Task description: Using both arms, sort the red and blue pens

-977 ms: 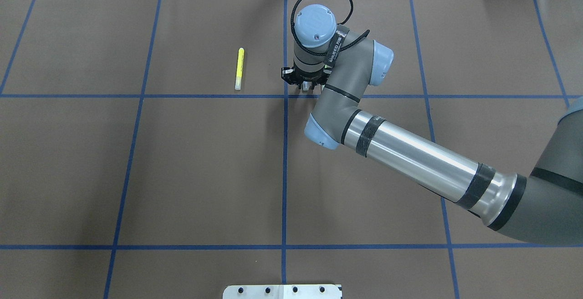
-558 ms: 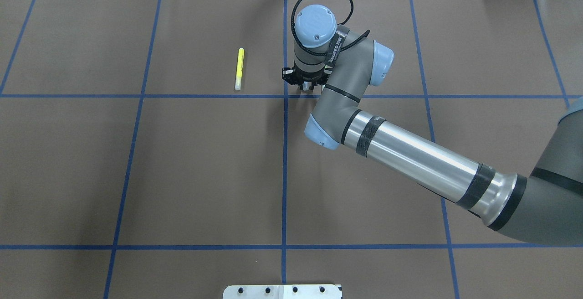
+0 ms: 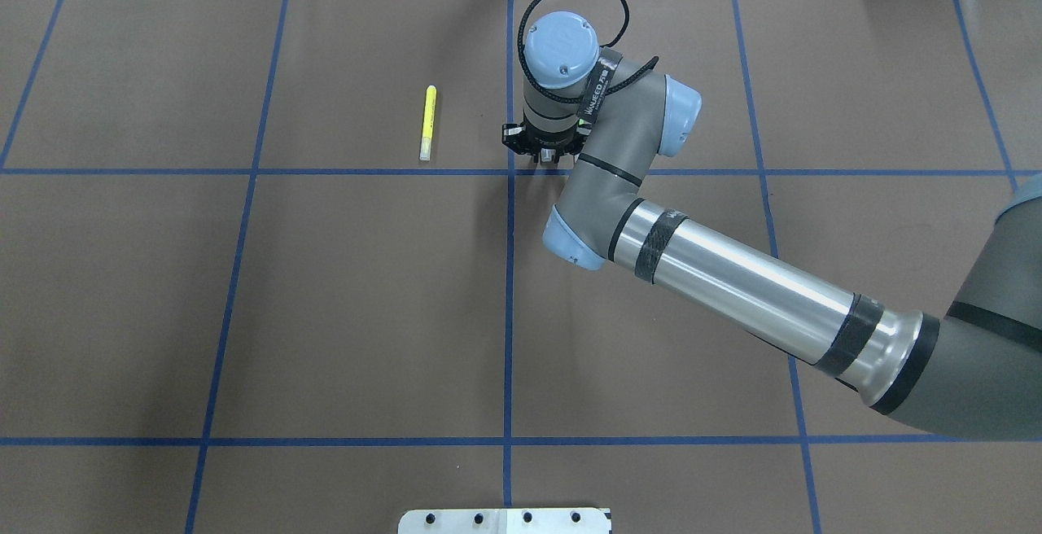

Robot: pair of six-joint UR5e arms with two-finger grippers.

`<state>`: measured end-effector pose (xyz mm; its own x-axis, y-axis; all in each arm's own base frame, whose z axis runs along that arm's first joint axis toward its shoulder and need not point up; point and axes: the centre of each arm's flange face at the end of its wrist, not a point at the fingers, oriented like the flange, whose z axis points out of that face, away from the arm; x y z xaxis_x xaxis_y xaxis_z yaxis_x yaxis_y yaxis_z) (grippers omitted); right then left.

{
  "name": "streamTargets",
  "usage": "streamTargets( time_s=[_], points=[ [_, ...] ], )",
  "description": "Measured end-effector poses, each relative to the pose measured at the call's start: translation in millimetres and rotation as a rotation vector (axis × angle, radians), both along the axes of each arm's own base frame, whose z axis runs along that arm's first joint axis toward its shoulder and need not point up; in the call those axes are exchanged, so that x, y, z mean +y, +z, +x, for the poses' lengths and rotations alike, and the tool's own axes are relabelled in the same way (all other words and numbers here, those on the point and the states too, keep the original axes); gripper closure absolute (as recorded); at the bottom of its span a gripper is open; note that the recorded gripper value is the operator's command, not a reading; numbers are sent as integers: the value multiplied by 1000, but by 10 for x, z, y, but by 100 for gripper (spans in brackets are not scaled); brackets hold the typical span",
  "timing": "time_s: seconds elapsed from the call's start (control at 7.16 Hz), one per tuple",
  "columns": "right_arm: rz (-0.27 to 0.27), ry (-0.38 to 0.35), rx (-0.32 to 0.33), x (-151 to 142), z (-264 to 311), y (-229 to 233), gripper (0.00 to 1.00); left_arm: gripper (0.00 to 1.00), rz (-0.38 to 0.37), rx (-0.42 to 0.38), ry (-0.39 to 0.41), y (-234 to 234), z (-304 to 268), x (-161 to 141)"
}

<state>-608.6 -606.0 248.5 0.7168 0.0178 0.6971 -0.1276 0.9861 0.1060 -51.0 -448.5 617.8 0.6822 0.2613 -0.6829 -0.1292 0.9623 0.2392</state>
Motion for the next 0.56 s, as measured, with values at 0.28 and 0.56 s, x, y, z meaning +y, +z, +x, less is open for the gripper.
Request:
streamTargets(
  time_s=[0.28, 0.56],
  points=[
    [0, -3, 1, 13, -12, 7, 68, 0, 0, 0, 0, 0, 0, 0],
    [0, -3, 1, 16, -14, 11, 80, 0, 0, 0, 0, 0, 0, 0]
  ],
)
